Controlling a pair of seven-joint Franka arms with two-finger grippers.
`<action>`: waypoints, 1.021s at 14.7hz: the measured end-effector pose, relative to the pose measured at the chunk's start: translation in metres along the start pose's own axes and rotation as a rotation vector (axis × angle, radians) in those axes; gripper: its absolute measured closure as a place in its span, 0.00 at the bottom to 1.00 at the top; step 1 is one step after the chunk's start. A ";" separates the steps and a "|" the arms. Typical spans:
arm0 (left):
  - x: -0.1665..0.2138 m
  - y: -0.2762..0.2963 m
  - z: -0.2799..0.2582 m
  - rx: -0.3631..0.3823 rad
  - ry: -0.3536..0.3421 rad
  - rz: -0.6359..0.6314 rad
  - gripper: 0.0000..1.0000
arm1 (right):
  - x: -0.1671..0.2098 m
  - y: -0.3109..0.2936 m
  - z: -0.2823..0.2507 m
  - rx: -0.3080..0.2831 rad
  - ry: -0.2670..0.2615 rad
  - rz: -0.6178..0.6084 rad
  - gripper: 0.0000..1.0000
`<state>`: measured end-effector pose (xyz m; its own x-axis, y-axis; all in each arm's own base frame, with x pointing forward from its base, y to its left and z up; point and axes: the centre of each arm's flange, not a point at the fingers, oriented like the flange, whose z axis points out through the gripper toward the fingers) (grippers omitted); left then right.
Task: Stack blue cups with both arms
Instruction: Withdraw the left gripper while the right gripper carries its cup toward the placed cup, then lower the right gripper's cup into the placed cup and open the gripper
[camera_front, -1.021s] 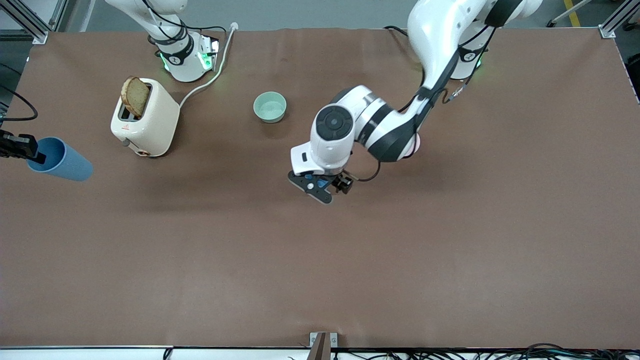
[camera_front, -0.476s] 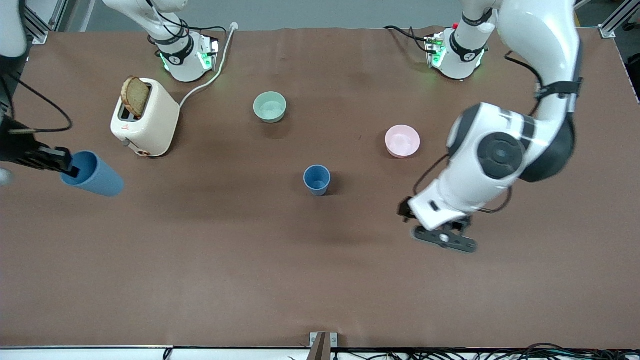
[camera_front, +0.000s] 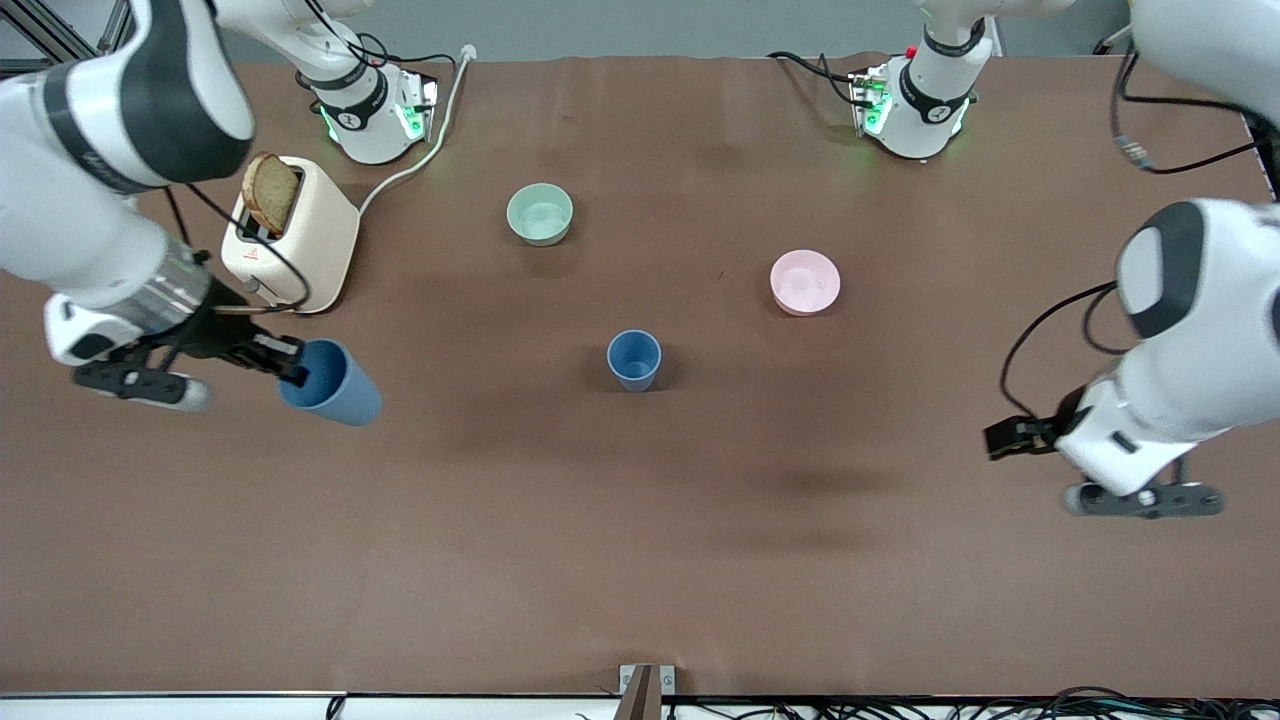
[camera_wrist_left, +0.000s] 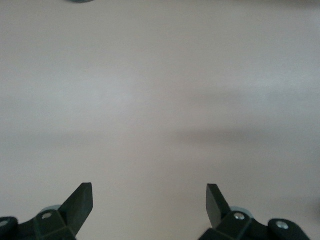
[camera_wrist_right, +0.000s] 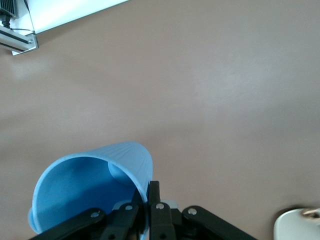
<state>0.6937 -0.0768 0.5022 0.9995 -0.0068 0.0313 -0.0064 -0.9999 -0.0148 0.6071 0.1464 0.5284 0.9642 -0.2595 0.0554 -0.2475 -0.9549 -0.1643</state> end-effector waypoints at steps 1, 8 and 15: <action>-0.005 -0.003 -0.012 0.003 0.000 -0.004 0.00 | -0.010 -0.020 0.005 0.004 -0.001 0.008 0.95; -0.046 -0.049 -0.118 0.034 0.093 -0.094 0.00 | -0.077 -0.140 0.080 0.009 -0.030 -0.019 0.95; -0.073 -0.078 -0.155 -0.044 0.114 -0.121 0.00 | -0.142 -0.204 0.147 -0.033 -0.090 -0.133 0.95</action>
<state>0.6162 -0.0001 0.6560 0.9830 0.1146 0.1434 0.1100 -0.9931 0.0395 0.5350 0.3994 0.4091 0.9930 -0.1176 -0.0140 -0.1184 -0.9846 -0.1288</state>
